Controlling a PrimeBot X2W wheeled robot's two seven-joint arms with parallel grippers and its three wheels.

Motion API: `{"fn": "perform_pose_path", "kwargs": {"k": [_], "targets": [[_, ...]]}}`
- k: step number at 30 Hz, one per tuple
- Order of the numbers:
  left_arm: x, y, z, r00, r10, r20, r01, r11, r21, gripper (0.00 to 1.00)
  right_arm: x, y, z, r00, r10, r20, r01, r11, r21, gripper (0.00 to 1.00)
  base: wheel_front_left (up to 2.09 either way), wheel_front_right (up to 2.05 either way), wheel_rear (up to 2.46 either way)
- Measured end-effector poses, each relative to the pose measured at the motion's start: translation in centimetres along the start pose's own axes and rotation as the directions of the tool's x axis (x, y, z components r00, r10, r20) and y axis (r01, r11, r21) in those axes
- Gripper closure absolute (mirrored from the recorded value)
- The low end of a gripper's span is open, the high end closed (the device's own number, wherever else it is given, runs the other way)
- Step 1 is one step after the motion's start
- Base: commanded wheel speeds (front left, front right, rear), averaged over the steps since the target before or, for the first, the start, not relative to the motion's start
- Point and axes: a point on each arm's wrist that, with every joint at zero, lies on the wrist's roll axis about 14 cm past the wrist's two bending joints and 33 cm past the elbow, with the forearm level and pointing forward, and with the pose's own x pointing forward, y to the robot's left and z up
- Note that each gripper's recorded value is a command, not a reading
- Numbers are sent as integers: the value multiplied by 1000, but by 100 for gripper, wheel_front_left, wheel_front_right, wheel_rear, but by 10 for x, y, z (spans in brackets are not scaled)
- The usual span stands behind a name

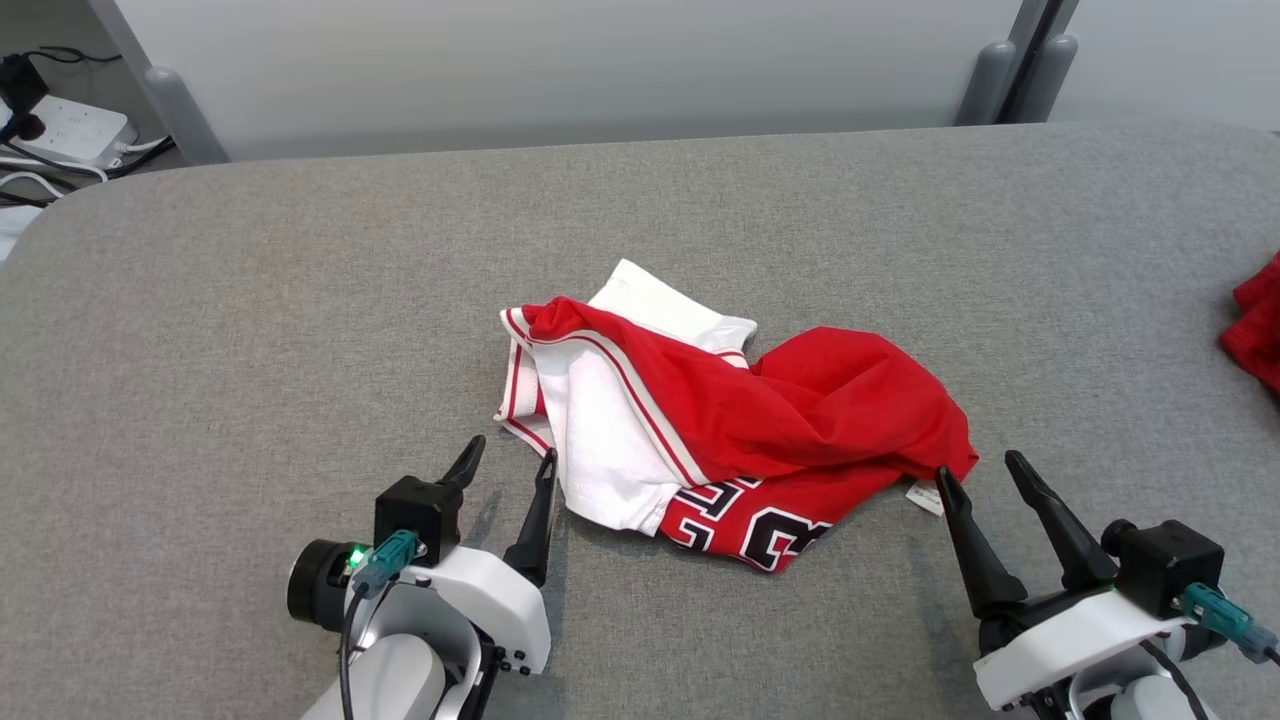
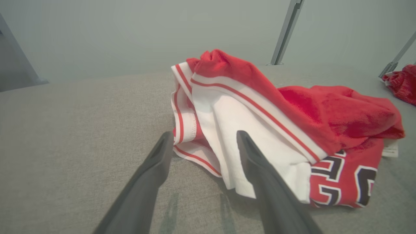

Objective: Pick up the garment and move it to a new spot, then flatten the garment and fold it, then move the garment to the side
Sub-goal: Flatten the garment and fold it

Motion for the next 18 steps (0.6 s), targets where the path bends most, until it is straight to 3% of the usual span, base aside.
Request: {"fn": "perform_pose_path", "kwargs": {"k": [13, 18], "targets": [[1, -22, -50, 982, -50, -181, 44, 998, -38, 0, -8, -5, 9, 1000, -12, 23, 12, 1000, 1, 0, 0, 0, 0], [11, -30, -49, 980, -70, -184, 62, 997, -48, 0, -11, -9, 10, 999, -22, 26, 22, 1000, -3, 0, 0, 0, 0]]}}
